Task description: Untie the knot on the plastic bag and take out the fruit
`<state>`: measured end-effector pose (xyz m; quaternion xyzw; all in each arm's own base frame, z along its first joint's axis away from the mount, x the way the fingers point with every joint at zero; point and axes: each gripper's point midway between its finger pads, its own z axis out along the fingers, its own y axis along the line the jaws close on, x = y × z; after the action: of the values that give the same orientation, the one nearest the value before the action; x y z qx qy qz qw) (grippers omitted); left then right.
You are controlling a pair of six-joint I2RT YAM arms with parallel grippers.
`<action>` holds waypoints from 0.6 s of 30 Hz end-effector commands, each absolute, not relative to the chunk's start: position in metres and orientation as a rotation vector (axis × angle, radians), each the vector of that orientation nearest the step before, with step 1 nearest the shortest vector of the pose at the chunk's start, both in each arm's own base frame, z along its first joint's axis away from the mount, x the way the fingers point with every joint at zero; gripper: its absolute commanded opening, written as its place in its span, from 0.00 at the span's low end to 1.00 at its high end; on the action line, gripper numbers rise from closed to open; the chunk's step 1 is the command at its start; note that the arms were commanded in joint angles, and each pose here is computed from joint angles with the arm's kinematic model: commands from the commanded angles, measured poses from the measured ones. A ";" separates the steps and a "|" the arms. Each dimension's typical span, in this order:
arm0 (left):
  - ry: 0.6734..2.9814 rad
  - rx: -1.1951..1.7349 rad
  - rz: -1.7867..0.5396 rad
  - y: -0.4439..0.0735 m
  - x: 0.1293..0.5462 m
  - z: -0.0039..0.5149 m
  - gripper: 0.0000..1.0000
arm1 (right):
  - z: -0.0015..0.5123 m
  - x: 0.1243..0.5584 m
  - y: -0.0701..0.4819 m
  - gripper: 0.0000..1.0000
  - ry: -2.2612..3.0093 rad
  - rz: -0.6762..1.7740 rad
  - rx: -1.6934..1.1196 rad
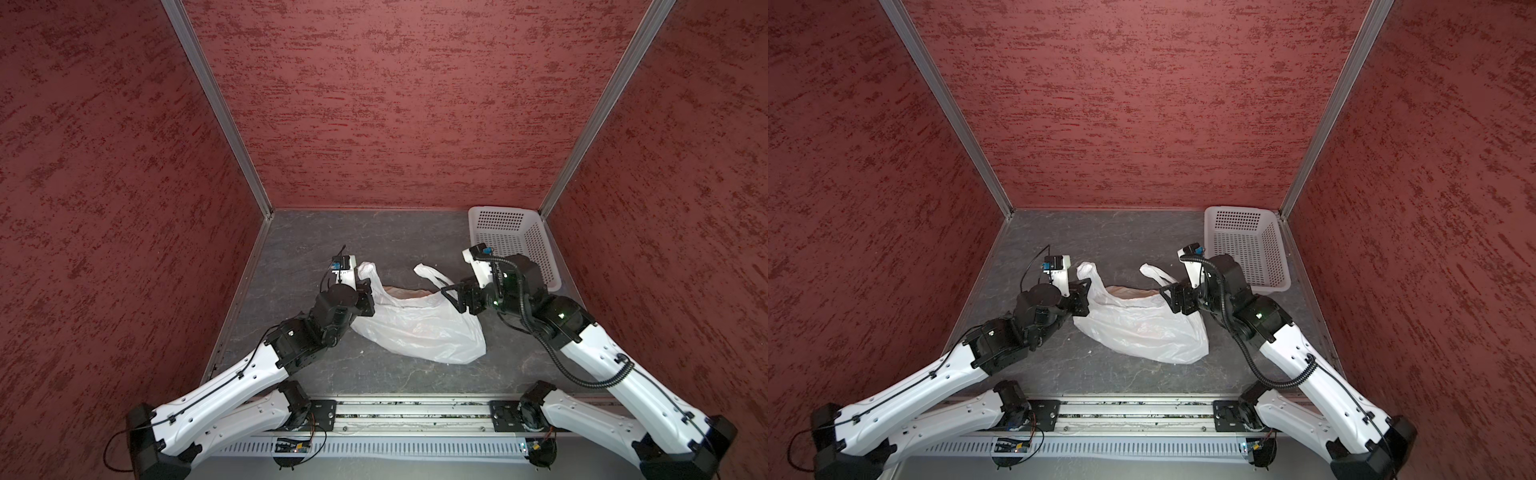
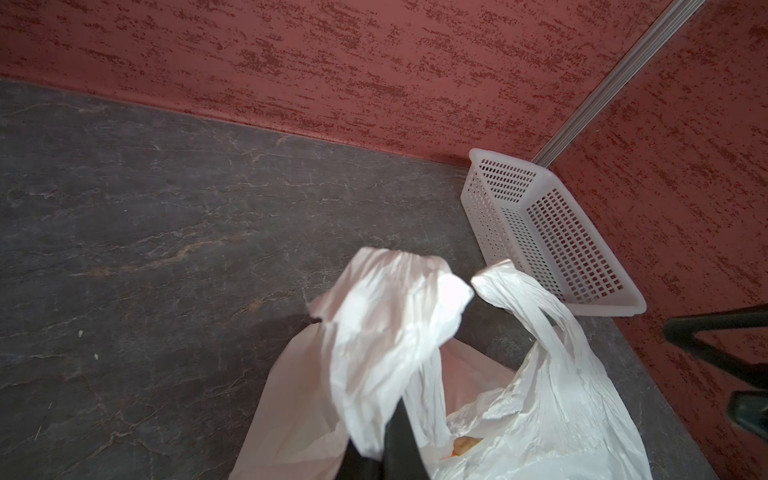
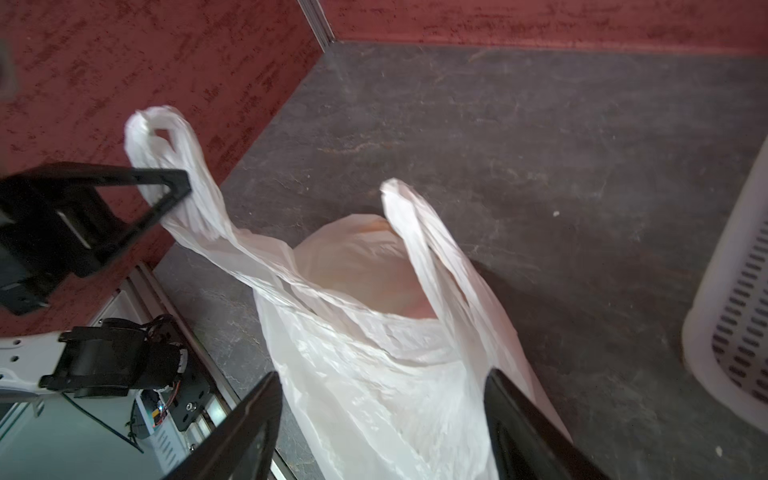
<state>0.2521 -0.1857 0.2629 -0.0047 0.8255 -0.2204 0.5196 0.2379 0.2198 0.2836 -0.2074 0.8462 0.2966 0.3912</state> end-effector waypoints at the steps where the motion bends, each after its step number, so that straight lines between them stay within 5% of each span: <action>1: 1.905 0.029 -0.580 -0.192 0.251 0.285 0.00 | 0.290 0.226 0.240 0.81 2.167 0.723 -0.732; 18: 1.778 0.073 -0.728 -0.200 0.240 0.319 0.00 | 0.259 0.260 0.335 0.78 2.131 0.603 -1.126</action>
<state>0.2442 -0.1977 0.3133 0.0184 0.7684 -0.2990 0.5656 0.2593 0.3323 0.2579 -0.4046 0.8200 0.2511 0.3177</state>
